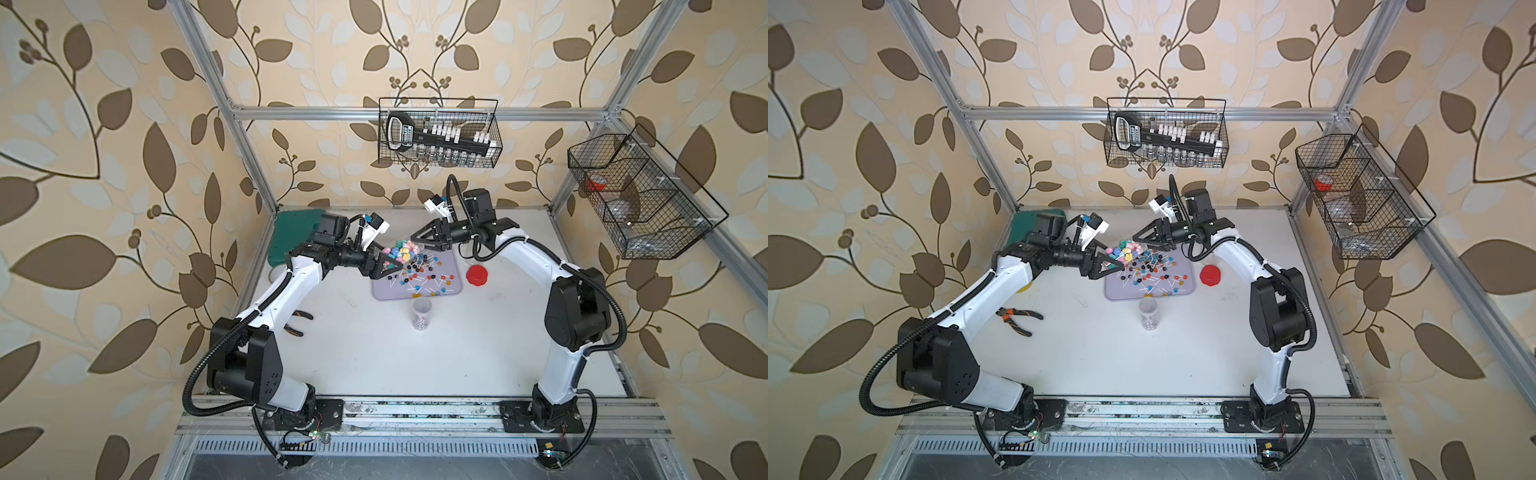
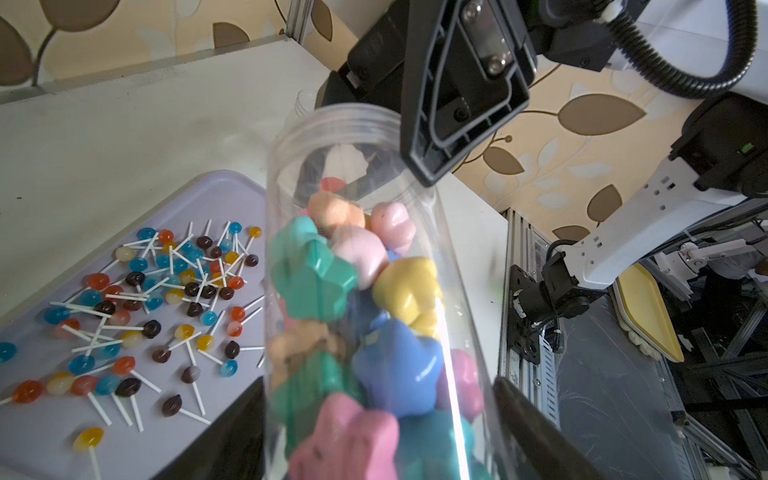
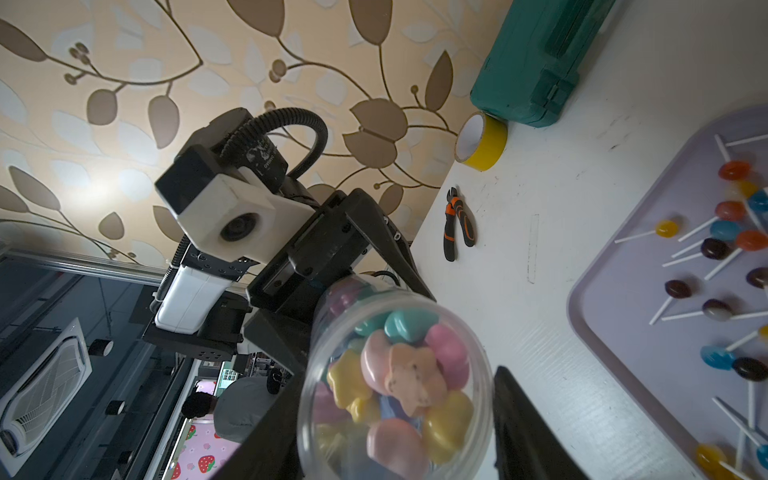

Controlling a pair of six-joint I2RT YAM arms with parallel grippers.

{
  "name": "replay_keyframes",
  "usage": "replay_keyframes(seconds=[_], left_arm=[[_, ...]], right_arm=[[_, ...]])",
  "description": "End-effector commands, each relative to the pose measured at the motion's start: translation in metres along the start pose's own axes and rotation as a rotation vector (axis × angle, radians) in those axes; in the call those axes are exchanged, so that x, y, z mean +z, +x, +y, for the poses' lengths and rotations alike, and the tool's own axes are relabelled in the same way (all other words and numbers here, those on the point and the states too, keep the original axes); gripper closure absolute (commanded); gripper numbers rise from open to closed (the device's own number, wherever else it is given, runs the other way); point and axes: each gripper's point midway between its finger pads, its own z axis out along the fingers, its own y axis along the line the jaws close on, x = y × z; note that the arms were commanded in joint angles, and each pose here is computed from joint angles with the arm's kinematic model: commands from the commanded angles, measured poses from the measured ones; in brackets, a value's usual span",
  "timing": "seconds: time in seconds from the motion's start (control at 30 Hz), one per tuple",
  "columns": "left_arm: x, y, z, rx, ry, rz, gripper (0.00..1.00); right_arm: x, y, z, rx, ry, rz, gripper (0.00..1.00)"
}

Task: Pour the candies out of the jar
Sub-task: Unscrew the lid from the jar.

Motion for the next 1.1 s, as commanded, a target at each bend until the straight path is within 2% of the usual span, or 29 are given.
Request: replay_keyframes(seconds=[0.0, 0.3, 0.5, 0.63, 0.7, 0.83, 1.07], left_arm=[[-0.004, -0.018, -0.010, 0.064, 0.012, -0.022, 0.25], [-0.003, -0.016, -0.009, 0.062, 0.013, -0.013, 0.38], [-0.003, -0.015, -0.008, 0.059, 0.014, -0.010, 0.42], [-0.004, -0.017, -0.010, 0.066, 0.016, -0.014, 0.46], [-0.005, -0.017, -0.011, 0.067, 0.016, -0.015, 0.48], [-0.006, -0.019, -0.014, 0.077, 0.022, -0.022, 0.49], [-0.009, -0.032, -0.025, 0.084, 0.076, -0.068, 0.50]], right_arm=[[-0.005, -0.003, 0.033, -0.095, -0.044, 0.007, 0.68], [-0.003, -0.002, 0.039, -0.110, -0.048, 0.009, 0.68], [-0.005, -0.003, 0.044, -0.119, -0.049, 0.005, 0.65], [-0.004, -0.004, 0.044, -0.121, -0.045, 0.002, 0.50], [-0.005, -0.005, 0.043, -0.121, -0.044, -0.001, 0.38], [-0.010, -0.008, 0.046, -0.123, -0.050, -0.009, 0.07], [-0.039, -0.021, 0.048, -0.099, -0.043, -0.084, 0.05]])
